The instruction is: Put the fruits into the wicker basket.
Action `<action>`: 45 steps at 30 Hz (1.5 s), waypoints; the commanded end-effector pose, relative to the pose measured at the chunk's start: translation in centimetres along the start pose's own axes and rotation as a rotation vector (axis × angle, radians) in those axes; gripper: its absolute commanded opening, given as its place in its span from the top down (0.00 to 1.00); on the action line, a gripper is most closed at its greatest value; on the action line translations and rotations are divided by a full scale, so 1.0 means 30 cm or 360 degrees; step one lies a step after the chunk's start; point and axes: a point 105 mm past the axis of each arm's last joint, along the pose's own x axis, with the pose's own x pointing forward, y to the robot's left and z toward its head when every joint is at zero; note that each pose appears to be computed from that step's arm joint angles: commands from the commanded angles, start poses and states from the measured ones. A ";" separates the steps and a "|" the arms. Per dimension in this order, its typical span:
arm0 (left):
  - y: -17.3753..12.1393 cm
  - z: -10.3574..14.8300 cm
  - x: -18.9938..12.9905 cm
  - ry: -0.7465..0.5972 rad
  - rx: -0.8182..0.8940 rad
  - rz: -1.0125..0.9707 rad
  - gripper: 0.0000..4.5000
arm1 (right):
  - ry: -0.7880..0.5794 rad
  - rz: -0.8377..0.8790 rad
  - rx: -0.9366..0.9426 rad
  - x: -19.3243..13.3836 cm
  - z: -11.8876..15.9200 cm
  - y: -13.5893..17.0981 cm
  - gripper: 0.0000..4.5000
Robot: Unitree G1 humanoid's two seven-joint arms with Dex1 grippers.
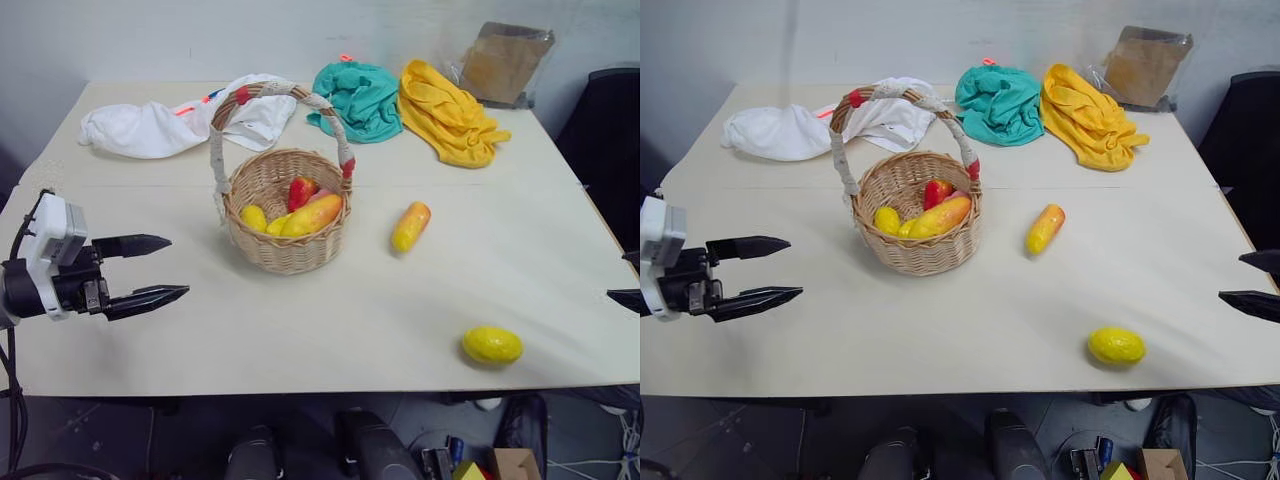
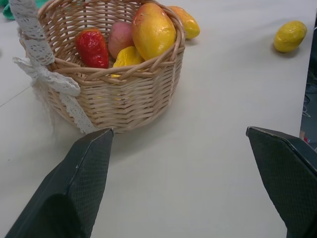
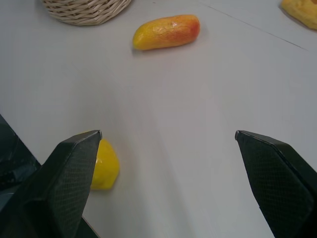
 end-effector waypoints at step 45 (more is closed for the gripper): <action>-0.257 0.210 0.284 -0.0119 0.0340 -0.1052 0.00 | 0.0470 0.0486 -0.0497 0.351 -0.239 0.201 0.01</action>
